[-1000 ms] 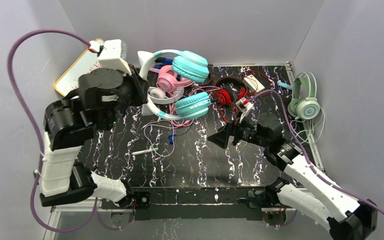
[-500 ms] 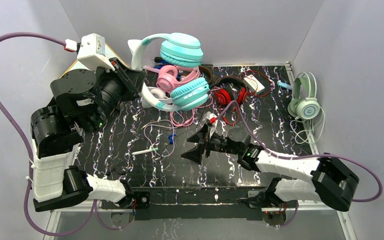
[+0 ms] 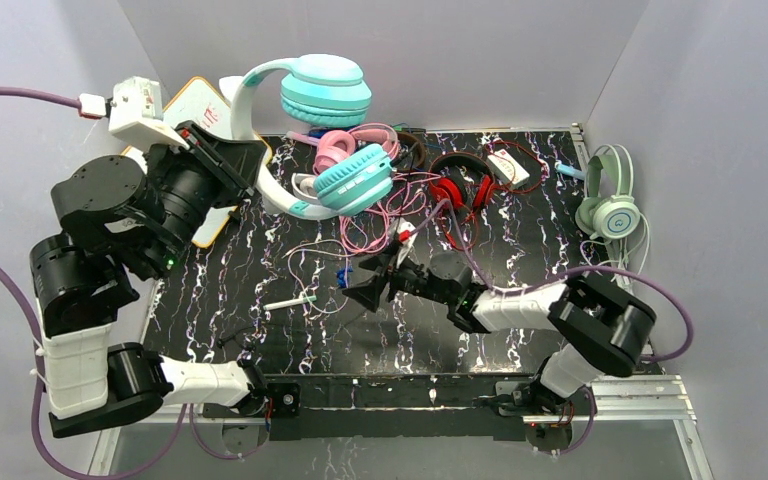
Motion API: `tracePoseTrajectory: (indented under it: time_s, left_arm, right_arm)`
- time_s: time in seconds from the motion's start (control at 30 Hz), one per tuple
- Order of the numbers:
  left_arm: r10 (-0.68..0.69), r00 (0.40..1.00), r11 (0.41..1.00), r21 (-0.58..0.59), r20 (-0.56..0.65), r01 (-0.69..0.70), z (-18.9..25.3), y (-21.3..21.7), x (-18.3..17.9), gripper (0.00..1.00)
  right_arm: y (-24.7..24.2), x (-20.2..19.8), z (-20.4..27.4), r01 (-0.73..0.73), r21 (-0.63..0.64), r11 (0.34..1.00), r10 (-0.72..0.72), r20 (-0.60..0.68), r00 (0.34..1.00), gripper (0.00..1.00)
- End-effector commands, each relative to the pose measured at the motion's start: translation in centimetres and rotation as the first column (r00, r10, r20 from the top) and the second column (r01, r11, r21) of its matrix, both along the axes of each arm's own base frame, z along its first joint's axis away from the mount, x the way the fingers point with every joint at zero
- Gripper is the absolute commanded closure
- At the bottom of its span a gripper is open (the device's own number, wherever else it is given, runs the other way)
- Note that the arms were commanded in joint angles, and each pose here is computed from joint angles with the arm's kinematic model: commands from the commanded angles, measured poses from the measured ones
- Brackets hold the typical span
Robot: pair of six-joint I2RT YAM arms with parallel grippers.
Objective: Wrap the headphones
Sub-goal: Wrap the headphones cable around the headphones.
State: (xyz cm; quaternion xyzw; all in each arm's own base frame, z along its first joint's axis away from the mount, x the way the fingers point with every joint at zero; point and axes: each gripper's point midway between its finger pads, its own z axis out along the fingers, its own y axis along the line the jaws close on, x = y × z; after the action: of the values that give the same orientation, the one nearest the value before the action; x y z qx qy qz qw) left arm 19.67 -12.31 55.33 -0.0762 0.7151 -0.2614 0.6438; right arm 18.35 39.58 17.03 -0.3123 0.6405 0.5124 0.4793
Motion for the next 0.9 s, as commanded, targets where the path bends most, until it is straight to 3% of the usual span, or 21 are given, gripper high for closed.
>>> tracePoseTrajectory:
  time_s: [0.0, 0.23, 0.33, 0.63, 0.87]
  left_arm:
    - [0.058, 0.996, 0.985, -0.163, 0.061, -0.048, 3.1, 1.8, -0.3, 1.00]
    - [0.078, 0.994, 0.983, -0.172, 0.071, -0.064, 3.4, 2.7, -0.7, 1.00]
    - [0.088, 0.993, 0.982, -0.173, 0.073, -0.074, 3.5, 3.1, -0.7, 1.00]
    - [0.097, 0.992, 0.980, -0.180, 0.078, -0.081, 3.1, 3.3, -0.8, 1.00]
    - [0.075, 0.994, 0.980, -0.188, 0.078, -0.059, 2.9, 2.8, -0.9, 1.00]
  right_arm:
    - [2.5, 1.1, 5.8, -0.013, 0.189, 0.982, -0.014, 0.143, 0.990, 0.09]
    - [4.8, 0.9, 6.6, -0.092, 0.237, 0.967, 0.054, 0.164, 0.985, 0.18]
    - [4.7, 1.6, 6.6, -0.057, 0.242, 0.969, 0.021, 0.148, 0.989, 0.18]
    - [-0.1, 4.6, 4.2, 0.114, 0.149, 0.982, -0.127, 0.083, 0.988, 0.17]
    - [-4.3, 3.0, 1.0, 0.170, 0.044, 0.984, -0.174, 0.089, 0.981, 0.16]
